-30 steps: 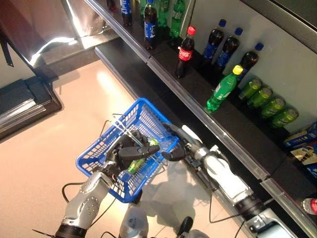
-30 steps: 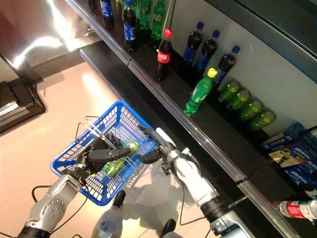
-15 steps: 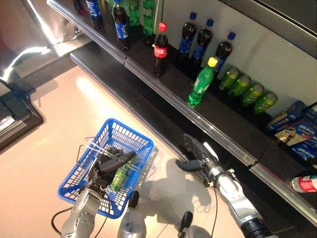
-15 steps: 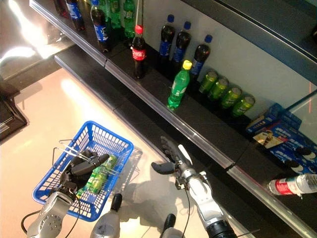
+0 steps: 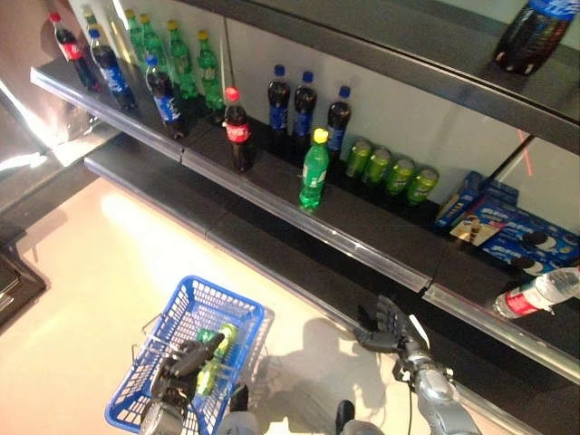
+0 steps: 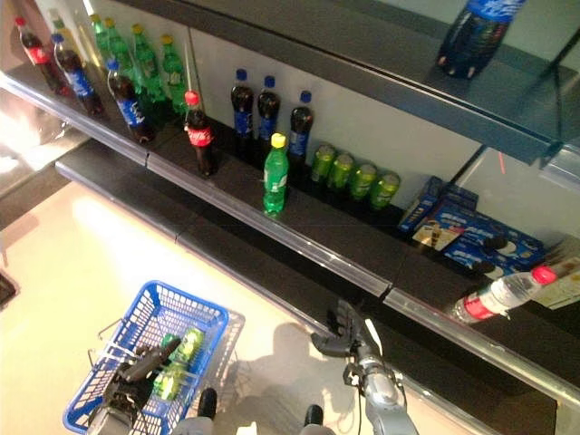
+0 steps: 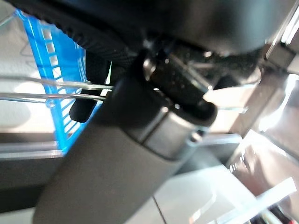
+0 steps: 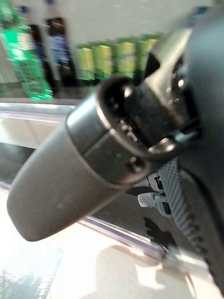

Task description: Pick up the drink and place into the basket.

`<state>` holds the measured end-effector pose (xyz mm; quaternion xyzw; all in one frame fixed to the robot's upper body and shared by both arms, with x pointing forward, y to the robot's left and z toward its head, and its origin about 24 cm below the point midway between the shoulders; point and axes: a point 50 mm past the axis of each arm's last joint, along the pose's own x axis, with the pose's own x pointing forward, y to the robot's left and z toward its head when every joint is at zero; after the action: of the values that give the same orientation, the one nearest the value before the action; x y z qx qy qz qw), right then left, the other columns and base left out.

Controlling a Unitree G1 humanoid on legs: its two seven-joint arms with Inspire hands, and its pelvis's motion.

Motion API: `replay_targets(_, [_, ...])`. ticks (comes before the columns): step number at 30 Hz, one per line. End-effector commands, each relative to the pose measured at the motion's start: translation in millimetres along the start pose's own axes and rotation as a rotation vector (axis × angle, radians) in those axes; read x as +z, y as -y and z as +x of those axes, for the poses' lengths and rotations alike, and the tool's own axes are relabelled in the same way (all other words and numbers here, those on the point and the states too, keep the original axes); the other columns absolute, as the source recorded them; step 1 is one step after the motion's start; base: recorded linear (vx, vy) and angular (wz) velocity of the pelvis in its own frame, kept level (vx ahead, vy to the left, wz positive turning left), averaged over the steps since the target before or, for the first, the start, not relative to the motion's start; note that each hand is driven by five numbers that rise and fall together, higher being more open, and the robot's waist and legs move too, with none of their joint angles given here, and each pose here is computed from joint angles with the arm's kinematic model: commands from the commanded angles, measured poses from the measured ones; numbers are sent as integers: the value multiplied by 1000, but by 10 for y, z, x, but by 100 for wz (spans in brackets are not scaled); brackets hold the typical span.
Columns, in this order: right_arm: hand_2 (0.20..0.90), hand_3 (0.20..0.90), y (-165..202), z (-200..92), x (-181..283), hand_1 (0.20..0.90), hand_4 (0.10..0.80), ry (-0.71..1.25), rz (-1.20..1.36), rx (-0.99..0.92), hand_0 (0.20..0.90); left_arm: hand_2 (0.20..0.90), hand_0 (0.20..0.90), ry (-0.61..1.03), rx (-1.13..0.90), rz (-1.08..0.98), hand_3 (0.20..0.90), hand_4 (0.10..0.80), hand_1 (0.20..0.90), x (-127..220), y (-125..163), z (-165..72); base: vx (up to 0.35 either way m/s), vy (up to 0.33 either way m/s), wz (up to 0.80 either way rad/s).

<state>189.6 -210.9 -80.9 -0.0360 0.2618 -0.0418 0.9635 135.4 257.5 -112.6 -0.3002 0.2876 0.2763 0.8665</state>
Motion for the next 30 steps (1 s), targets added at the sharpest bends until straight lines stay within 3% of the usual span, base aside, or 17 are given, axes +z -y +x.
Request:
replay_targets(1, [900,900,293,7,87,900,800,75,9,-112,900,300,300,387,-43,20,200,100,300,761,138,110,-2,-4,-7])
replay_targets(15, [900,900,653,-272,-778,900,800,-310,-11,-248,900,300,300,11,160,113,200,100,300,122,-471,66,3,-6,-6])
replay_targets(30, [900,900,620,-588,-1237,900,800,-581,221,-209,900,300,300,-106,146,92,200,100,300,-96,-538,11,0,0,0])
